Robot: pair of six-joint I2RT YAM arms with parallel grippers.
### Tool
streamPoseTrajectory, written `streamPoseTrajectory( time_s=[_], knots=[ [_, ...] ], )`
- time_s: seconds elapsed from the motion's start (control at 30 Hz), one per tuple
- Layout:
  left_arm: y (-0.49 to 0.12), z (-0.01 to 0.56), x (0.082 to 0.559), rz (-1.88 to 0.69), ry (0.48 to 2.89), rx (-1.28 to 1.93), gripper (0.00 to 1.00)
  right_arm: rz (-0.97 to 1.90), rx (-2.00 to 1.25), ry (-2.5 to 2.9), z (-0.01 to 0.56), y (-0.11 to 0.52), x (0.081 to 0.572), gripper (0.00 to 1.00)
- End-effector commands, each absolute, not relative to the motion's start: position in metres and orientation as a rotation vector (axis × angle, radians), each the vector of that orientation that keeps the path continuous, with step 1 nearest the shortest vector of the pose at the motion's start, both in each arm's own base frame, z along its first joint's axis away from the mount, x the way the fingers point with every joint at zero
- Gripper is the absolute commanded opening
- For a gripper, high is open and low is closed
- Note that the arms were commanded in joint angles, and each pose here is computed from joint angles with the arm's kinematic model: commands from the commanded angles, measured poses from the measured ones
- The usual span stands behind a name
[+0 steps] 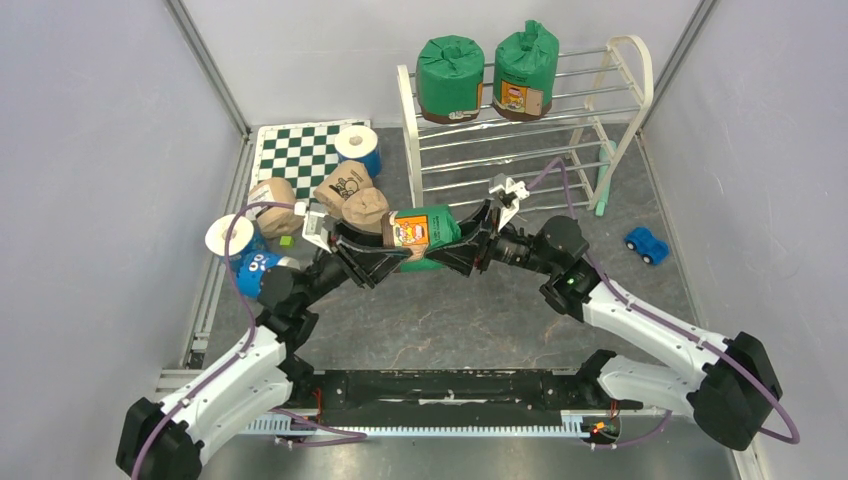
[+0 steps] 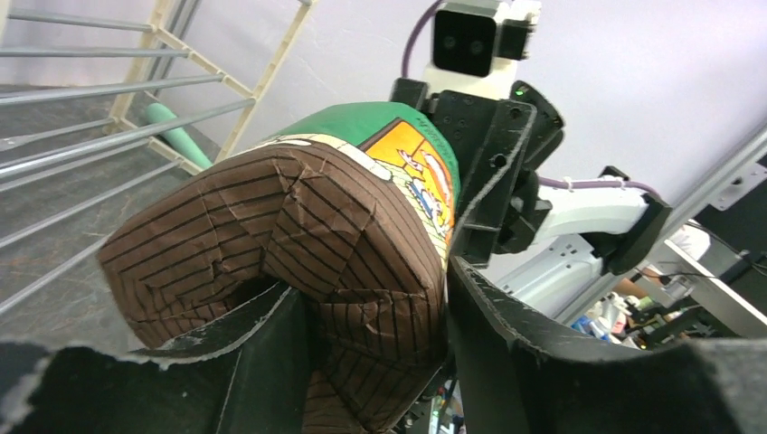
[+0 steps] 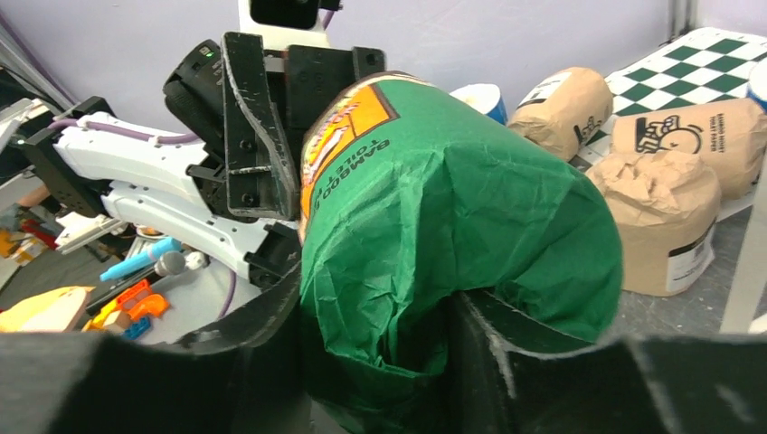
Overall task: Place and organize the paper towels onto the shelf
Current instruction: Place the paper towel at the center of the board.
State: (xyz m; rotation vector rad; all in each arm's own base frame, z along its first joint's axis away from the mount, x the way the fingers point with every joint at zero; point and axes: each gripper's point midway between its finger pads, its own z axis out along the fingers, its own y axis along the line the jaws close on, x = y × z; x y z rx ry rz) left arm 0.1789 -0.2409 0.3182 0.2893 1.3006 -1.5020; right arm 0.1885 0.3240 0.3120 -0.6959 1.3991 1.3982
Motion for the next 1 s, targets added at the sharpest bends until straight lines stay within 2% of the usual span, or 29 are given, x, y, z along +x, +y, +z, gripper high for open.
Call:
streamPoseTrajectory(
  time_s=[0.0,0.13,0.2,0.37,0.57,0.73,0.87,0.97],
  knots=[
    [-0.252,0.326,0.166,-1.475,1.287,0.444,0.65,1.368,-0.818,1.320,0.331,0.329,0.179,0.36],
    [-0.249,0.312,0.170,-1.400,1.369,0.455,0.90,1.272,-0.872,1.333,0.324,0.324,0.183,0.16],
    [-0.245,0.303,0.174,-1.324,1.438,0.460,0.98,1.214,-0.889,1.347,0.319,0.319,0.185,0.09],
    [-0.219,0.288,0.189,-1.056,1.642,0.430,1.00,0.961,-0.970,1.464,0.286,0.298,0.201,0.01],
    [-0.168,0.275,0.200,-0.647,1.855,0.453,1.00,0.655,-1.220,1.768,0.207,0.269,0.215,0.02],
    [-0.185,0.262,0.189,-0.722,1.888,0.605,1.00,0.486,-1.401,1.903,0.165,0.261,0.222,0.00],
    [-0.203,0.245,0.175,-0.810,1.820,0.805,1.00,0.463,-1.524,1.865,0.164,0.263,0.217,0.00],
    [-0.203,0.237,0.173,-0.778,1.748,0.900,1.00,0.442,-1.608,1.813,0.164,0.262,0.212,0.00]
  ],
)
